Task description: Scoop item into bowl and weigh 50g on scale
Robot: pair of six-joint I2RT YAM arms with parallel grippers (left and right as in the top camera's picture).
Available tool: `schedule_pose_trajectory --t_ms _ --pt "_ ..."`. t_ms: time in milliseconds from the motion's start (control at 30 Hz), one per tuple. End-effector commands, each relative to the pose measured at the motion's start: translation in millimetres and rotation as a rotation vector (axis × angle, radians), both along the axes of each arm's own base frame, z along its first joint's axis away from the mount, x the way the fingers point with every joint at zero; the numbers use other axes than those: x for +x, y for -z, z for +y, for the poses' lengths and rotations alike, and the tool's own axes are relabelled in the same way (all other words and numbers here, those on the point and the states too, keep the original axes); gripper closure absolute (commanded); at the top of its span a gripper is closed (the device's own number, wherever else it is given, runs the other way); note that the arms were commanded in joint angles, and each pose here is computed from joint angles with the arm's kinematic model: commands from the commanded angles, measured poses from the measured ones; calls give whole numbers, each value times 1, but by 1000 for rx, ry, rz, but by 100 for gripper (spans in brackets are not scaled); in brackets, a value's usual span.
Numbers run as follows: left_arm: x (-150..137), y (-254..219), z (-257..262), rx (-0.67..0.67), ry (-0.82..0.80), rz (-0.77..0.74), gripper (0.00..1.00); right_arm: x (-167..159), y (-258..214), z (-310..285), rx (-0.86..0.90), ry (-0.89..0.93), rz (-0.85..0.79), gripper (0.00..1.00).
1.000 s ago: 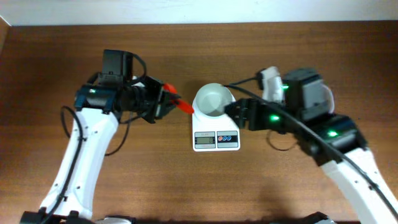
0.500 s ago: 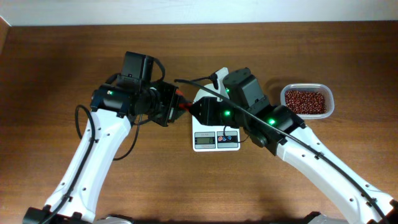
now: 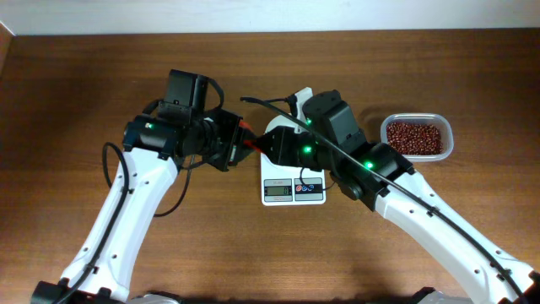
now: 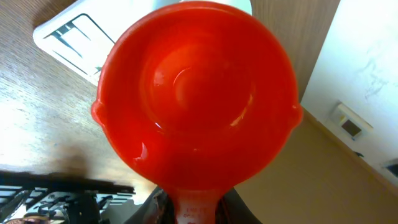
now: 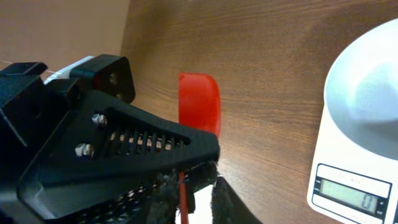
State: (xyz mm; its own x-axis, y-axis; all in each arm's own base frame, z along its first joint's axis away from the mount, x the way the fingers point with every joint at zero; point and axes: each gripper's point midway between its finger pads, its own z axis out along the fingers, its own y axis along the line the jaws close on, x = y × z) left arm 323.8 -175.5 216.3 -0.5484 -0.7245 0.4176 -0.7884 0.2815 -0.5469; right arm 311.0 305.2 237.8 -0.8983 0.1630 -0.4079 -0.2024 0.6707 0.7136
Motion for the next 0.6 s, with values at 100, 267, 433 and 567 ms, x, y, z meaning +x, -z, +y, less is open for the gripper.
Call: schedule_pose_trajectory --t_ms 100,267,433,567 --pt "-1 -11 -7 -44 17 -9 100 -2 -9 5 26 -21 -6 87" --pt "-1 -10 -7 -40 15 -10 100 0 -5 1 -2 2 -6 96" --pt "8 -4 4 73 63 -115 43 1 -4 -1 -31 -27 -50 96" --pt "18 4 23 320 319 -371 0 7 -5 -15 -62 -60 -76 96"
